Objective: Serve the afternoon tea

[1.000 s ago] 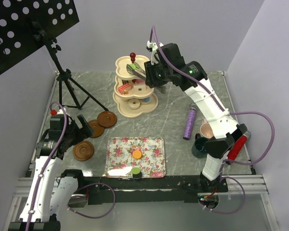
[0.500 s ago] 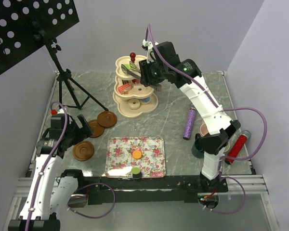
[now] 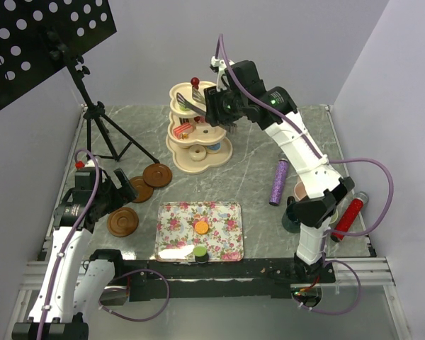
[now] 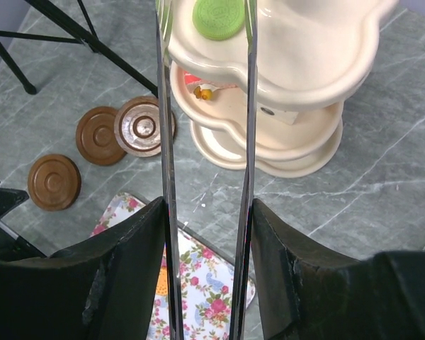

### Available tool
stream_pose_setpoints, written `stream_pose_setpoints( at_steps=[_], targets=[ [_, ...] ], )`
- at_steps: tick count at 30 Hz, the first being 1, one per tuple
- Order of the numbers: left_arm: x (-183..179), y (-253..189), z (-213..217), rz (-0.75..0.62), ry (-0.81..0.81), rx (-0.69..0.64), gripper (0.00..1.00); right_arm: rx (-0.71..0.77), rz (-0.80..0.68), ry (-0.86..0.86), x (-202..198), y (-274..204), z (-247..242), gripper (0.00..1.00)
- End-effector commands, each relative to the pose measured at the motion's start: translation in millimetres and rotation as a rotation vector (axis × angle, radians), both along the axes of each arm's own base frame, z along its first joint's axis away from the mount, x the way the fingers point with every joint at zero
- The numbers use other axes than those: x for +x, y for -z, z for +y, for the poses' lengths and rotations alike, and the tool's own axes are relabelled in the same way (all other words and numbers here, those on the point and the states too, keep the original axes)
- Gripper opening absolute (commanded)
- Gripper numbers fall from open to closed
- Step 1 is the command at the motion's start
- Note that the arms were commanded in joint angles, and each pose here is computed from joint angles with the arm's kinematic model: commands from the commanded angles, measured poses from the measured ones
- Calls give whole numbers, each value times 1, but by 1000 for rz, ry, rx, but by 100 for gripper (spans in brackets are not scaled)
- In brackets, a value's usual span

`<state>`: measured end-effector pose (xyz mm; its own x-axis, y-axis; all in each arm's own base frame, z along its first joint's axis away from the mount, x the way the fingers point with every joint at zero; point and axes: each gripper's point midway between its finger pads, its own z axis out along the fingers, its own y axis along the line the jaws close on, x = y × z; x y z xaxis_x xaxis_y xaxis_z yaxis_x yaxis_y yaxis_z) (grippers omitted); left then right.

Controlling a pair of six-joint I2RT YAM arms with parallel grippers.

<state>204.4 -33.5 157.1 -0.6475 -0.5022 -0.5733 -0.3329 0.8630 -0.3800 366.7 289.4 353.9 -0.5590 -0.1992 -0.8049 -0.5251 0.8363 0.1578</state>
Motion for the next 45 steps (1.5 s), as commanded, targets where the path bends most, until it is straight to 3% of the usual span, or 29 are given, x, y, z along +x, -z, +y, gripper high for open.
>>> stream_pose_setpoints(
  at_steps=[1, 5, 10, 12, 22, 29, 45],
  targets=[
    [3, -8, -1, -38, -1, -12, 100, 108, -128, 0, -10, -56, -6, 55],
    [3, -8, -1, -40, 1, -13, 100, 98, -171, -35, -37, -72, -15, 55],
    [2, -9, -2, -47, 6, -14, 100, 19, -159, -91, -93, -49, -19, 55],
    [2, -9, -2, -47, 10, -14, 100, -51, -107, -117, -116, -7, -19, 55],
    [2, -12, -3, -61, 10, -17, 100, -113, 197, -174, -224, 134, -39, 57],
    [2, -11, -4, -55, 18, -19, 100, -240, 261, -214, -253, 186, -51, 63],
    [2, -15, -3, -76, 13, -18, 100, -336, 239, -273, -276, 209, -47, 59]
  ],
)
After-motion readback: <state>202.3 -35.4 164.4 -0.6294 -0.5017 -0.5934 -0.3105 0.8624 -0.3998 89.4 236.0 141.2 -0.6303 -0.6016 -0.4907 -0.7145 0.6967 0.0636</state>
